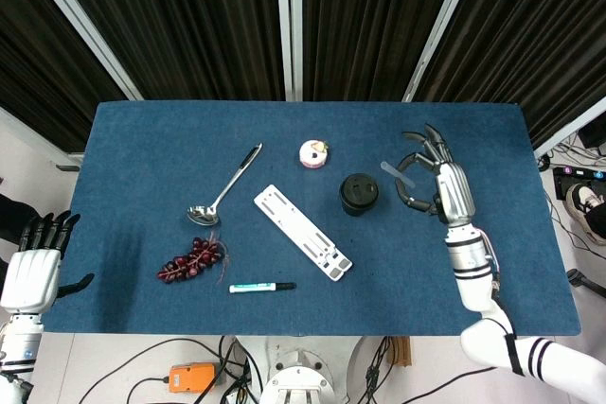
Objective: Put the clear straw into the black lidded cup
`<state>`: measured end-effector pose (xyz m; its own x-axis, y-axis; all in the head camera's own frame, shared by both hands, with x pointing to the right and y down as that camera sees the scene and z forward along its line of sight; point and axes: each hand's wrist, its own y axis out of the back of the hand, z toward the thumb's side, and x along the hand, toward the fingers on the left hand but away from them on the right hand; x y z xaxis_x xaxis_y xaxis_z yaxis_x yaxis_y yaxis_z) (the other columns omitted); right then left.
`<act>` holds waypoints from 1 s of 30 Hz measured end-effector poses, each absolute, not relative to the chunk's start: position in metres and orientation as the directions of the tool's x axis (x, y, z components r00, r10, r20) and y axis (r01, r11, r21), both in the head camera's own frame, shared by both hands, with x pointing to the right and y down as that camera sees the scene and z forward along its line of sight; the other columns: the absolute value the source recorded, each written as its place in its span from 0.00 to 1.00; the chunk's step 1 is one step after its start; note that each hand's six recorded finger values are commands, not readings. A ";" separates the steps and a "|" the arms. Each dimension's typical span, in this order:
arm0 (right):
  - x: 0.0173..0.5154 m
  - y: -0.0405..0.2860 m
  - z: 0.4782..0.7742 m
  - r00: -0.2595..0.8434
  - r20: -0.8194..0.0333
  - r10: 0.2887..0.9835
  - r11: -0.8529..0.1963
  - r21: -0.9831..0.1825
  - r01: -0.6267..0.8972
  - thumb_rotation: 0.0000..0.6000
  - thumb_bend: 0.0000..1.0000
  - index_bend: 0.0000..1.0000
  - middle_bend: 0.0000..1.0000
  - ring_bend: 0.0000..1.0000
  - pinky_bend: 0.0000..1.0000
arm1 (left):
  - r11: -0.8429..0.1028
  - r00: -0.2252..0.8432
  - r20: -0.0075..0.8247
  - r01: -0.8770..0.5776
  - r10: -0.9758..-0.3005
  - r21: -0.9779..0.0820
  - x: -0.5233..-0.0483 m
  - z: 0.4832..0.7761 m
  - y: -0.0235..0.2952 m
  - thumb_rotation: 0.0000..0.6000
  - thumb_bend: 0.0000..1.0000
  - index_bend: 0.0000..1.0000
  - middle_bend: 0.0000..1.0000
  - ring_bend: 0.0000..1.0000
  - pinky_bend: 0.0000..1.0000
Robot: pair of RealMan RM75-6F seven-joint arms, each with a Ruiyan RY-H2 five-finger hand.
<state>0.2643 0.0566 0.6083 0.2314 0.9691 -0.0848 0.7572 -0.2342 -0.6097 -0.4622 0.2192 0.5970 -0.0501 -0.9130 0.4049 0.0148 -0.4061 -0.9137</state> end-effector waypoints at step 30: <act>0.212 0.054 0.682 0.292 -0.115 0.950 -0.310 -0.493 0.813 1.00 0.60 0.60 0.27 0.10 0.11 | -0.419 -0.063 0.418 0.006 -0.906 -0.908 -0.464 0.603 0.221 1.00 0.06 0.09 0.08 0.01 0.00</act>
<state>0.2120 0.0538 0.6820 0.2918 0.9495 -0.1152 0.8128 -0.3096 -0.4935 -0.4644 0.2207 0.6027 -0.0627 -0.9064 0.4178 0.0063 -0.4189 -0.9080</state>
